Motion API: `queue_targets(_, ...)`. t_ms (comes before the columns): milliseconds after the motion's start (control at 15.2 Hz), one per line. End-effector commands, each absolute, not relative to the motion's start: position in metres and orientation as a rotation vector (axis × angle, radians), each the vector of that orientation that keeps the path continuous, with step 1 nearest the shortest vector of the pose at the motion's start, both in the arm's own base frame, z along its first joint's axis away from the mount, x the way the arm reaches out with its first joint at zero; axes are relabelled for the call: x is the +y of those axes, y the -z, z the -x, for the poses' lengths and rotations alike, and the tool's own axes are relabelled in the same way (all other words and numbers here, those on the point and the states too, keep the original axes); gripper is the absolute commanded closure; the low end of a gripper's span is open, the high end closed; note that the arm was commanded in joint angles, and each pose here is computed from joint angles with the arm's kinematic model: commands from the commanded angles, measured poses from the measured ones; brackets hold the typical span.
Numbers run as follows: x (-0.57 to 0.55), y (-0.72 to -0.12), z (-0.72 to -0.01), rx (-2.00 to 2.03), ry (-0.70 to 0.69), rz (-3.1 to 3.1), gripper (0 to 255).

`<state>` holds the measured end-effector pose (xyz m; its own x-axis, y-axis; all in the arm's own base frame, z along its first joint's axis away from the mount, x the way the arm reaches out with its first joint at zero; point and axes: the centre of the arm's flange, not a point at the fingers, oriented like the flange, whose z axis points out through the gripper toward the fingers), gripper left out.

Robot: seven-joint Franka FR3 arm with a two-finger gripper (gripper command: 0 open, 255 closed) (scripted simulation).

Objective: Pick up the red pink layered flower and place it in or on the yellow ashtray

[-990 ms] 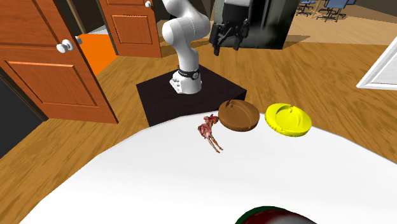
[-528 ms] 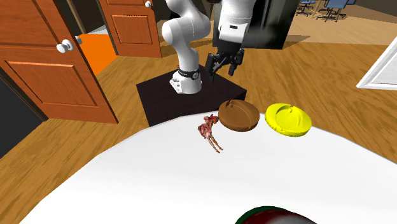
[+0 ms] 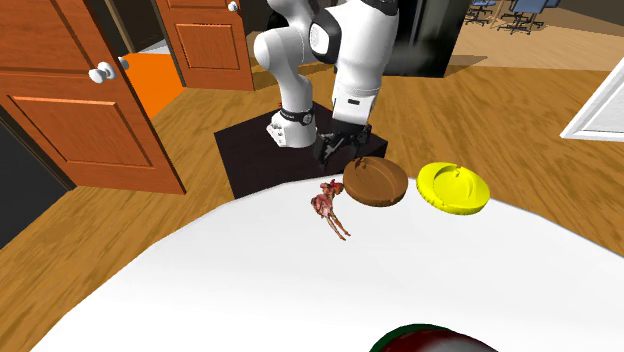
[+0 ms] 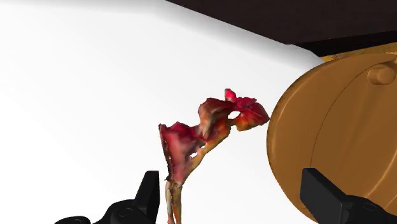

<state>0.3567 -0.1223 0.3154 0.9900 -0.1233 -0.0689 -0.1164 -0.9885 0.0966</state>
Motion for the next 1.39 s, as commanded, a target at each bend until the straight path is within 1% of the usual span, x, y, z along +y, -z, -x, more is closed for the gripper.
queue_targets(0, -0.132, -0.294, -0.365, -0.178, 0.097, -3.029, 0)
queue_targets(198, -0.150, -0.262, -0.376, -0.173, 0.079, -3.012, 0)
queue_targets(726, -0.157, -0.221, -0.375, -0.173, 0.077, -3.009, 0)
queue_targets(1254, -0.157, -0.218, -0.375, -0.173, 0.077, -3.009, 0)
queue_targets(1320, -0.157, -0.218, -0.375, -0.173, 0.077, -3.009, 255)
